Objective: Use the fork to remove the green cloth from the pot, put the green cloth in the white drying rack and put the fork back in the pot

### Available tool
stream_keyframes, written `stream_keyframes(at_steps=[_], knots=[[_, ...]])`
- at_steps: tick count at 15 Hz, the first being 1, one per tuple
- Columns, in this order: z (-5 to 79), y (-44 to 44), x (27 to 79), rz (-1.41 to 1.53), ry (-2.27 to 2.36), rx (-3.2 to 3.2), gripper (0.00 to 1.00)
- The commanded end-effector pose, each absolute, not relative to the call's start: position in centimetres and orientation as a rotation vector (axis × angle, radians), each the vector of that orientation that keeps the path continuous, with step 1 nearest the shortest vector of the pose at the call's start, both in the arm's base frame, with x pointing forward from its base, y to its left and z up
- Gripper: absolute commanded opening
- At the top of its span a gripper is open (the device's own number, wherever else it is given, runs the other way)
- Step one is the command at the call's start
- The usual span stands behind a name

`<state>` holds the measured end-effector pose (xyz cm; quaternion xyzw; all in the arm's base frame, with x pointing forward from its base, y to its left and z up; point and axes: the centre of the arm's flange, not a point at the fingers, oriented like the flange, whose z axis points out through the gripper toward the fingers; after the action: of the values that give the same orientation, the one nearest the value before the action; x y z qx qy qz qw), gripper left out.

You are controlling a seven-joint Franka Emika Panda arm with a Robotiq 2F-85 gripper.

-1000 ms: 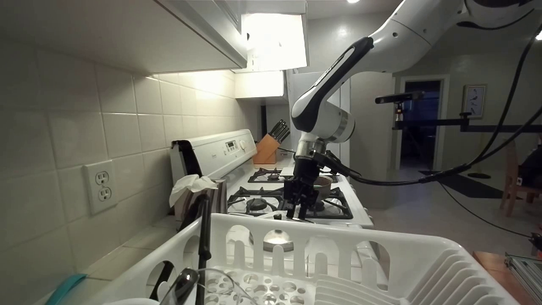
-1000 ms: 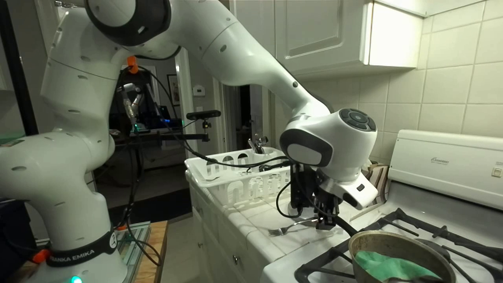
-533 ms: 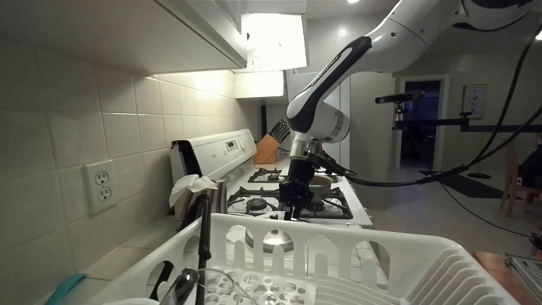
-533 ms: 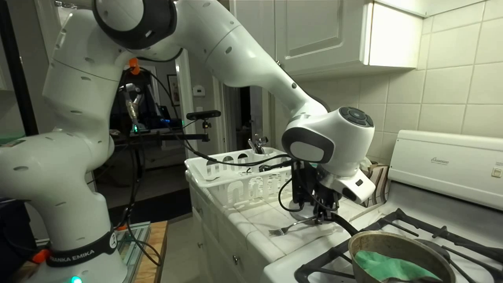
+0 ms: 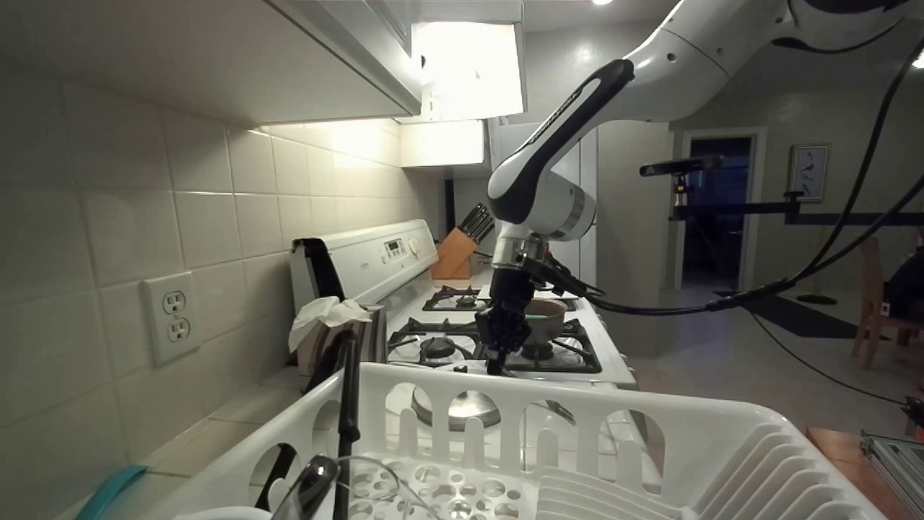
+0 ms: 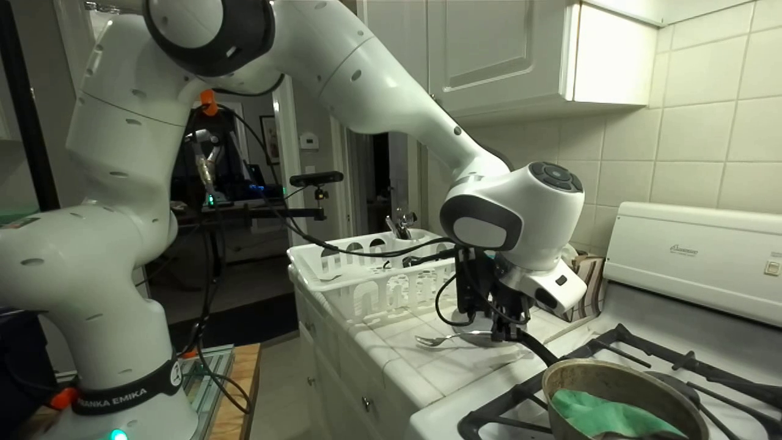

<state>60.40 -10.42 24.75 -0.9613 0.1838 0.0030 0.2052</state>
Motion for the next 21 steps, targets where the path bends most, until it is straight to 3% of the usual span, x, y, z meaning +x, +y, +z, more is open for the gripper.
stream_keyframes(at_steps=[1, 8, 21], knots=[[25.5, -10.6, 60.2, 0.009, 0.559, -2.674, 0.01], [31.5, -10.1, 55.8, -0.097, 0.592, -2.601, 0.01], [38.4, -20.8, 45.6, -0.897, 1.267, -2.371, 0.01]])
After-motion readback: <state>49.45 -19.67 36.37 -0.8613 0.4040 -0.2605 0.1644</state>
